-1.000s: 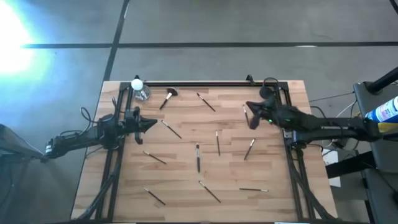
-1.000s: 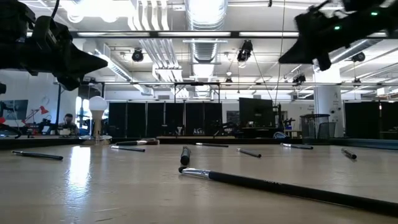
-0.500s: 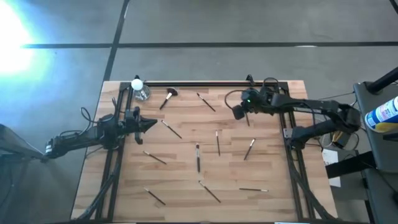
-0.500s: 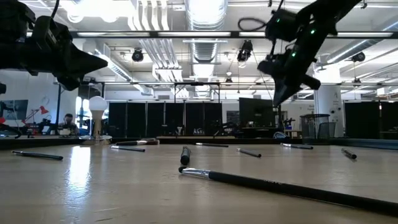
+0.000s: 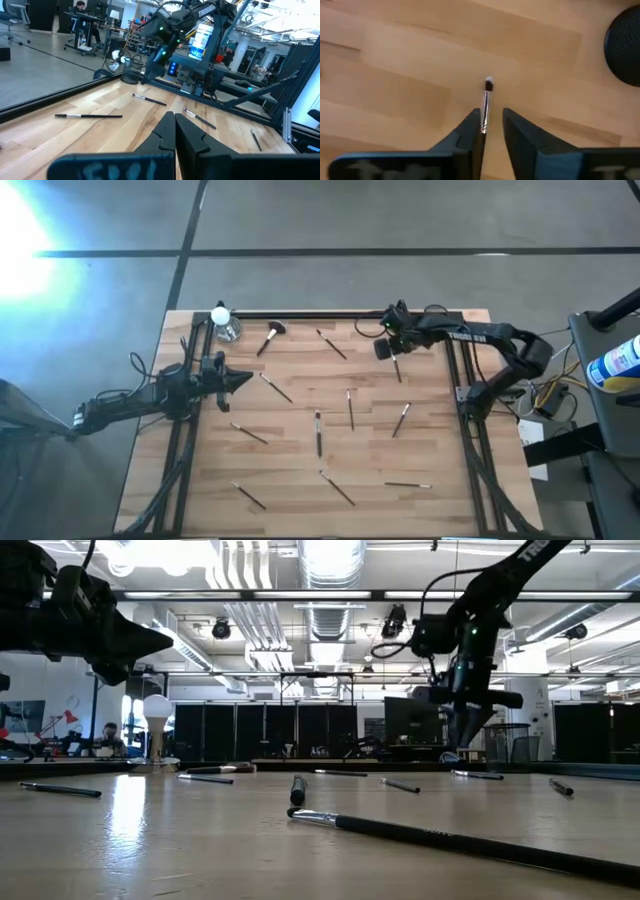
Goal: Put items in baskets/containers
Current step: Put the foundation brush into the mesh organizer
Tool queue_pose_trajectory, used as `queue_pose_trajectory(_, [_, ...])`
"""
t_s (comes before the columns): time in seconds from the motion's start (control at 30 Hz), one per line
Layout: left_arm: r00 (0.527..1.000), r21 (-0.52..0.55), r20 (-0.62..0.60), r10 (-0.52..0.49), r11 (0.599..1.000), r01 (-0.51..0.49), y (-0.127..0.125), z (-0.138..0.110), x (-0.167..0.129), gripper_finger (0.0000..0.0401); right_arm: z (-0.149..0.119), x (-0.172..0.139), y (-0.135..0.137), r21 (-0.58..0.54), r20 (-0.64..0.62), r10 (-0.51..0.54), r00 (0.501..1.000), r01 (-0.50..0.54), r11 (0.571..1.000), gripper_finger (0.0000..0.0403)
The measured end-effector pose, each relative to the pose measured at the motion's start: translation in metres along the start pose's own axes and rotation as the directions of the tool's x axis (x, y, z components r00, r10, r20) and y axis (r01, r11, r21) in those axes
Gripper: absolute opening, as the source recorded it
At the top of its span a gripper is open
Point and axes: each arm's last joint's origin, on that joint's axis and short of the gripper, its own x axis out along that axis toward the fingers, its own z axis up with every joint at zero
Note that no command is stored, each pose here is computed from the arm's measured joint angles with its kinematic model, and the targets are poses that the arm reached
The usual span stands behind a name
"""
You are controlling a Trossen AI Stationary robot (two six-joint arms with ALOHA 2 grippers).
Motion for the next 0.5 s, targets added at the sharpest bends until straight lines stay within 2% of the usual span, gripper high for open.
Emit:
queue_pose_trajectory(0.23, [1.000, 0.000, 0.000, 0.000, 1.000, 0.000, 0.000, 0.000, 0.000, 0.0000, 0.011, 0.022, 0.008, -0.038, -0.072, -0.062, 0.995, 0.059, 0.998, 0.0125])
queue_pose_trajectory(0.5, [1.000, 0.000, 0.000, 0.000, 1.000, 0.000, 0.000, 0.000, 0.000, 0.0000, 0.022, 0.042, 0.006, -0.022, -0.111, -0.113, 0.987, 0.111, 0.994, 0.0119])
